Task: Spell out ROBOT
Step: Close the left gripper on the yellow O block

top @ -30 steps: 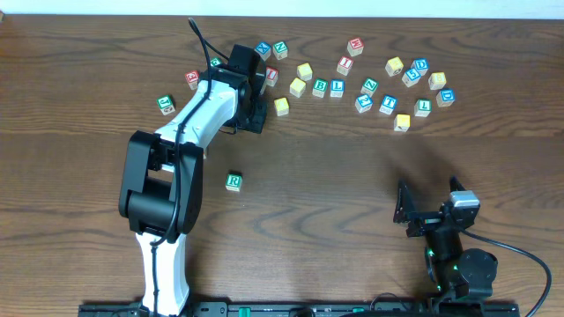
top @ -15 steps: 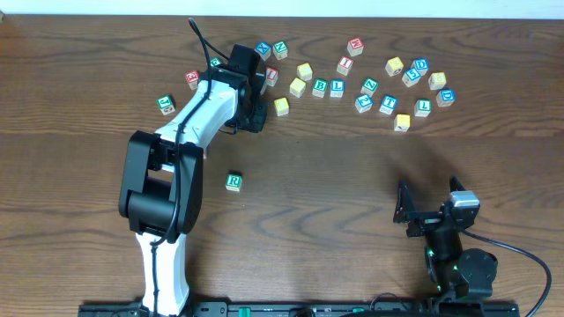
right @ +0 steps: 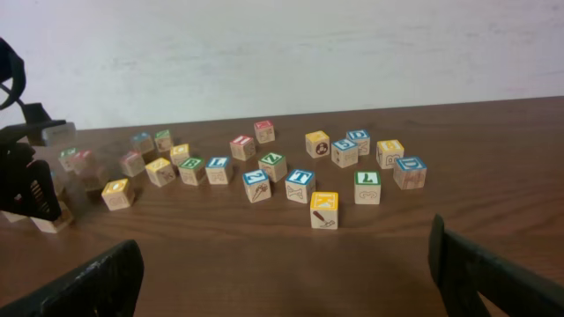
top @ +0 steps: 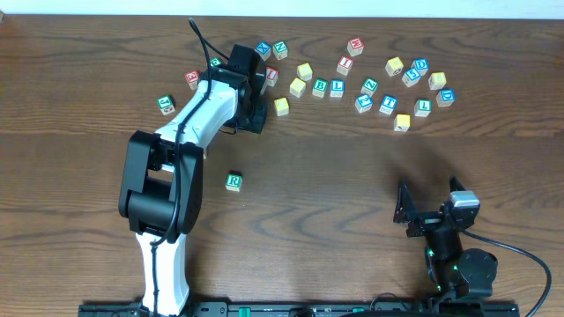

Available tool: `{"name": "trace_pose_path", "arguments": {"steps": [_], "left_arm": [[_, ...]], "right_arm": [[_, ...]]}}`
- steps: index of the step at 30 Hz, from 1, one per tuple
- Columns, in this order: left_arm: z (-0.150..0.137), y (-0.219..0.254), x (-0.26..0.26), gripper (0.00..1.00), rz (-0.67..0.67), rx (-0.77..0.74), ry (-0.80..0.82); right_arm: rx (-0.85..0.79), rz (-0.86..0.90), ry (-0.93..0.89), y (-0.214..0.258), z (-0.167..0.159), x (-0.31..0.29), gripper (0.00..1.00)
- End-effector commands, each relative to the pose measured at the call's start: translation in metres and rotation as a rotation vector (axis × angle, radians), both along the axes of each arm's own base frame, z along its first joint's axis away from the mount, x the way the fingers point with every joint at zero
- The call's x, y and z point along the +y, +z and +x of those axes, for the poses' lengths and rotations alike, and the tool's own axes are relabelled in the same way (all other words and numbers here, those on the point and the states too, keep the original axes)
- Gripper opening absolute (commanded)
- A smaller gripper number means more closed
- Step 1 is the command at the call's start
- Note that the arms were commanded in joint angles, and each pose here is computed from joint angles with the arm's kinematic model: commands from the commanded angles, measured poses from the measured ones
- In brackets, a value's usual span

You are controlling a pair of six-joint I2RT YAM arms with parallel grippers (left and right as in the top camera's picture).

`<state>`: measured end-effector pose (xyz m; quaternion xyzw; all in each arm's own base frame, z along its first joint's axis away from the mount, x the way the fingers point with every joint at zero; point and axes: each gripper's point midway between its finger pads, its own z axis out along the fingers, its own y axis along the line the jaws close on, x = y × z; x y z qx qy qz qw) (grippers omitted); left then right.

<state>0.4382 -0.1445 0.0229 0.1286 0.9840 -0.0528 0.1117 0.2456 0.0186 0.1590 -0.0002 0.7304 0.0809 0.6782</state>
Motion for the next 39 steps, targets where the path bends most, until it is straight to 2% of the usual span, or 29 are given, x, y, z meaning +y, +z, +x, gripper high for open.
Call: {"name": "trace_pose_path", "arguments": {"steps": [1, 33, 34, 37, 39], "left_arm": [[0.004, 0.001, -0.001, 0.47, -0.001, -0.003, -0.001], [0.007, -0.009, -0.002, 0.46, 0.001, 0.000, -0.005], [0.007, -0.009, -0.002, 0.45, 0.001, 0.000, -0.005], [0.007, -0.009, -0.002, 0.28, 0.001, 0.000, -0.005], [0.007, -0.009, -0.002, 0.24, 0.001, 0.000, -0.005]], "right_arm": [[-0.001, -0.009, 0.000, -0.001, 0.000, -0.001, 0.99], [-0.001, -0.009, 0.000, -0.001, 0.000, -0.001, 0.99], [-0.001, -0.009, 0.000, -0.001, 0.000, -0.001, 0.99], [-0.001, -0.009, 0.000, -0.001, 0.000, -0.001, 0.99], [-0.001, -0.009, 0.000, -0.001, 0.000, -0.001, 0.99]]}}
